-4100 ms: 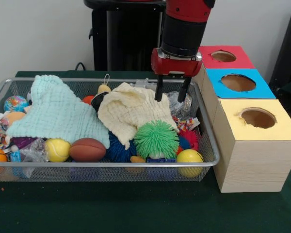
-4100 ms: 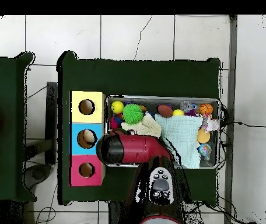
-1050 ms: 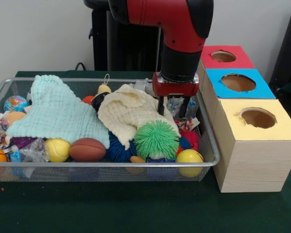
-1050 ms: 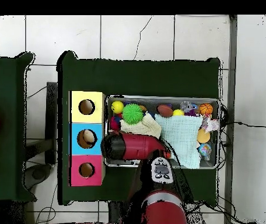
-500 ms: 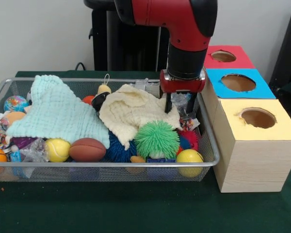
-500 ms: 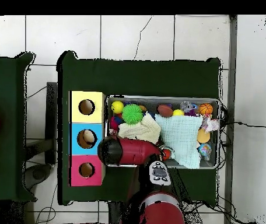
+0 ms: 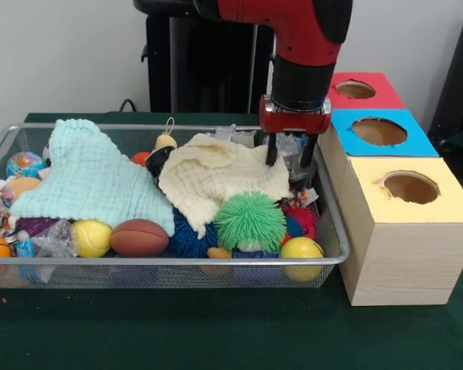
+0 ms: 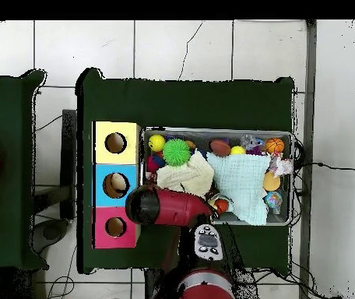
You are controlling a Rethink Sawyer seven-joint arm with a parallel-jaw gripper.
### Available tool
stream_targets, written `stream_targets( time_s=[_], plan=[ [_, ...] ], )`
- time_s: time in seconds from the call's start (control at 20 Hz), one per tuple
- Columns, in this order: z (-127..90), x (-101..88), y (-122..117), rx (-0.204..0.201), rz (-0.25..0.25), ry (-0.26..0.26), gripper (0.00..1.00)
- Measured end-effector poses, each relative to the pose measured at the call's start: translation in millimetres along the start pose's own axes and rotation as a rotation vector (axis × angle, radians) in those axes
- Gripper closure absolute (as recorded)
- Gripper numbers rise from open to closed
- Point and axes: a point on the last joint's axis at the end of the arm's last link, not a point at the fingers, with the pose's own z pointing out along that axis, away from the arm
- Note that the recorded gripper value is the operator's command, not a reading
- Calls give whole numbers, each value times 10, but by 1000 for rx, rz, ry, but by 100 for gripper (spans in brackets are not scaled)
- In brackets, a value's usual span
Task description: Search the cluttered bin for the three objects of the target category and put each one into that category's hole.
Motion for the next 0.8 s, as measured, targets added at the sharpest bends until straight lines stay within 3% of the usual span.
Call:
stream_targets(
  time_s=[0.15, 0.45, 0.8],
  plan=[
    [-78, 86, 84, 35, 30, 1, 0],
    [-306, 312, 250, 128, 139, -18, 0],
    [-345, 414, 262, 145, 213, -17, 0]
  ],
)
